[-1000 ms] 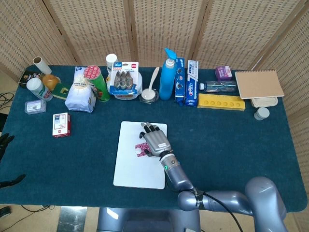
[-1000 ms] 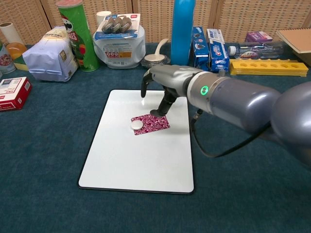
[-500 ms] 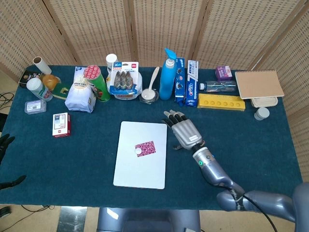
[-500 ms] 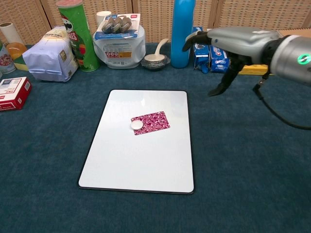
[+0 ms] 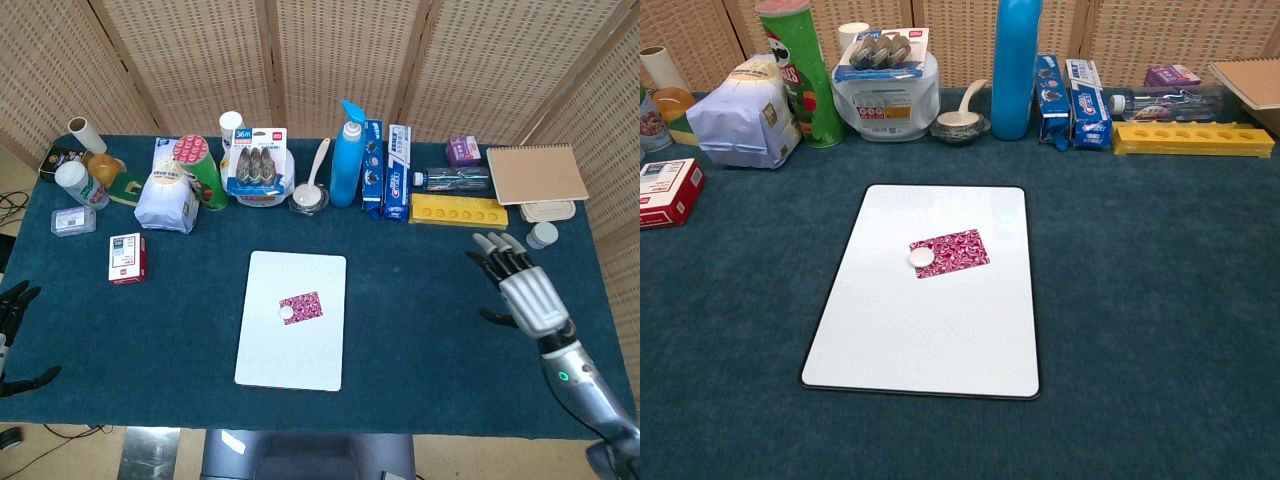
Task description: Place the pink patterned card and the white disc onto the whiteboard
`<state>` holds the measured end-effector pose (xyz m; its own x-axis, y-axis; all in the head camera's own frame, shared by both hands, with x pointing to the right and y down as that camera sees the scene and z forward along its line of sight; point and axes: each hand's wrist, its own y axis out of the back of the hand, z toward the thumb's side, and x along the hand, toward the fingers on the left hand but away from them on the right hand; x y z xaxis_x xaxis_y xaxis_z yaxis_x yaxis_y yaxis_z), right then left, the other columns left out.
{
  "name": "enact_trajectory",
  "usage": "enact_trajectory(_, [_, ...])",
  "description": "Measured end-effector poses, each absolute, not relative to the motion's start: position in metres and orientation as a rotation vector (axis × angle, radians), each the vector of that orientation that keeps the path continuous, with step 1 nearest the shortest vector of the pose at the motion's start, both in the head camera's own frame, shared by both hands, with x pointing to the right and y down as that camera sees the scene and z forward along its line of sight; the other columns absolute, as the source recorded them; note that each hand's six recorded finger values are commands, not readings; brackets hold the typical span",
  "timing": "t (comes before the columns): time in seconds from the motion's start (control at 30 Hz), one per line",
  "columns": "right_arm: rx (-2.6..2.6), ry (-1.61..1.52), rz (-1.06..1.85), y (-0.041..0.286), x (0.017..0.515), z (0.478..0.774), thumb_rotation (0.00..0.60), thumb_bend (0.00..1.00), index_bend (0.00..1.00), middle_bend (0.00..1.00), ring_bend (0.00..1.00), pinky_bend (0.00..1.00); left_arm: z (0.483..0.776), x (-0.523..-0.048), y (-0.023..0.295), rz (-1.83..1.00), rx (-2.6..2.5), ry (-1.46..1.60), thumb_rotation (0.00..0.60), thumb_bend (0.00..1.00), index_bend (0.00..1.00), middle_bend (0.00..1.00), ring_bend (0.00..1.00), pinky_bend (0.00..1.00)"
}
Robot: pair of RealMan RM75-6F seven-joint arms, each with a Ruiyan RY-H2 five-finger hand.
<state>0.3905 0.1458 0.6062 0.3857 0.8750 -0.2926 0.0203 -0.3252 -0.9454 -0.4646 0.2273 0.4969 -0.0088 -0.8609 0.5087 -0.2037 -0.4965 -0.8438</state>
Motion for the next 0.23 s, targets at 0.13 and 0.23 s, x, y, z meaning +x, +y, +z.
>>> enact_trajectory(0.13, [-1.6,-0.831,1.188,0.156,0.417,0.599,0.6,0.01,0.12,0.02,0.0,0.02,0.497,-0.463,0.228,-1.54,-1.723,1.102,0.6,0.12,0.0,0.0,0.0,0.11])
enact_trajectory(0.23, [-1.573,-0.836,1.219,0.16,0.423,0.595,0.6,0.01,0.12,0.02,0.0,0.02,0.497,-0.462,0.228,-1.539,-1.722,1.098,0.6,0.12,0.0,0.0,0.0,0.11])
